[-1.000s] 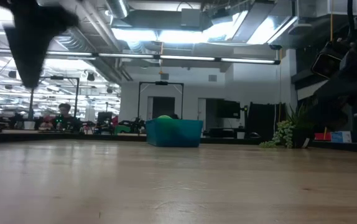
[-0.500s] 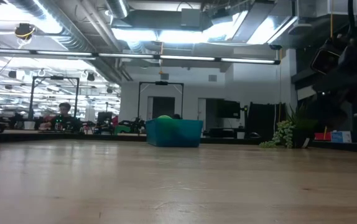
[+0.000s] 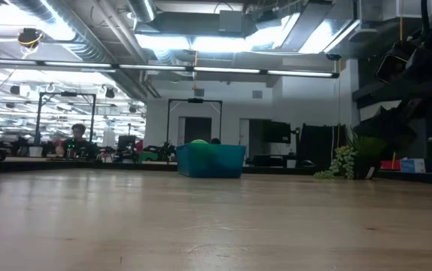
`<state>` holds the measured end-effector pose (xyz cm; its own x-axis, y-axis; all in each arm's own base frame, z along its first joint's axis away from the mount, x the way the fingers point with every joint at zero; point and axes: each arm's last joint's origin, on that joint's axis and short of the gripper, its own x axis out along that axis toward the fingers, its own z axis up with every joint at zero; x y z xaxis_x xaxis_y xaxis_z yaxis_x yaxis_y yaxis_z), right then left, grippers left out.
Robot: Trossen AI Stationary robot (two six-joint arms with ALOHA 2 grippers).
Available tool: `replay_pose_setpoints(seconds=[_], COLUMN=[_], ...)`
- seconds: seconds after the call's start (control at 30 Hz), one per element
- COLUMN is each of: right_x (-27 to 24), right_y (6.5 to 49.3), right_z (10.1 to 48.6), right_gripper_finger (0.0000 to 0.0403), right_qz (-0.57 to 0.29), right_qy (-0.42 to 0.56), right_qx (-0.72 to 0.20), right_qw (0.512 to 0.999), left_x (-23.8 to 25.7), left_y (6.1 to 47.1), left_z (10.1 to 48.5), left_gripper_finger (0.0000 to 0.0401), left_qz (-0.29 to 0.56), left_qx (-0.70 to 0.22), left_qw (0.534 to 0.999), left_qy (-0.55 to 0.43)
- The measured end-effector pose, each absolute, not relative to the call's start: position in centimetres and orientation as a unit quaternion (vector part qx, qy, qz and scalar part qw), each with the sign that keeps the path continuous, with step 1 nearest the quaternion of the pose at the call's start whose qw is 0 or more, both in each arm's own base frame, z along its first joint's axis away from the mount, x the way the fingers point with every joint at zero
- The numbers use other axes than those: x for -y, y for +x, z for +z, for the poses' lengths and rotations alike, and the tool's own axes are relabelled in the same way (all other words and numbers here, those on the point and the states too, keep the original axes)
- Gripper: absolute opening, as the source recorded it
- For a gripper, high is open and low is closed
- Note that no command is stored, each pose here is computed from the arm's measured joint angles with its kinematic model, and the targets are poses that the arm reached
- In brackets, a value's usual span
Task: Pick and placing Produce into tupperware
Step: Put the potato into the blue bin
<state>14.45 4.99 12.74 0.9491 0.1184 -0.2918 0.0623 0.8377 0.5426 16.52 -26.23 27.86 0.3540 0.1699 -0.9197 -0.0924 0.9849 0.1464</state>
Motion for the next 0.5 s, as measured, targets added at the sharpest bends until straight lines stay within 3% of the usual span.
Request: replay_pose_setpoints(seconds=[0.17, 0.5], right_x=[-5.0, -5.0], right_y=[14.5, 14.5], right_z=[12.7, 12.8], right_gripper_finger=[0.0299, 0.0299], right_qz=[0.013, 0.013], right_qy=[0.295, 0.296], right_qx=[-0.159, -0.157], right_qw=[0.942, 0.942], left_x=[26.4, 25.9], left_y=[15.8, 14.3], left_z=[27.2, 22.0], left_gripper_finger=[0.0282, 0.0278], left_qz=[0.089, 0.1], left_qx=[-0.573, -0.615], left_qw=[0.814, 0.781], left_qy=[0.025, 0.033])
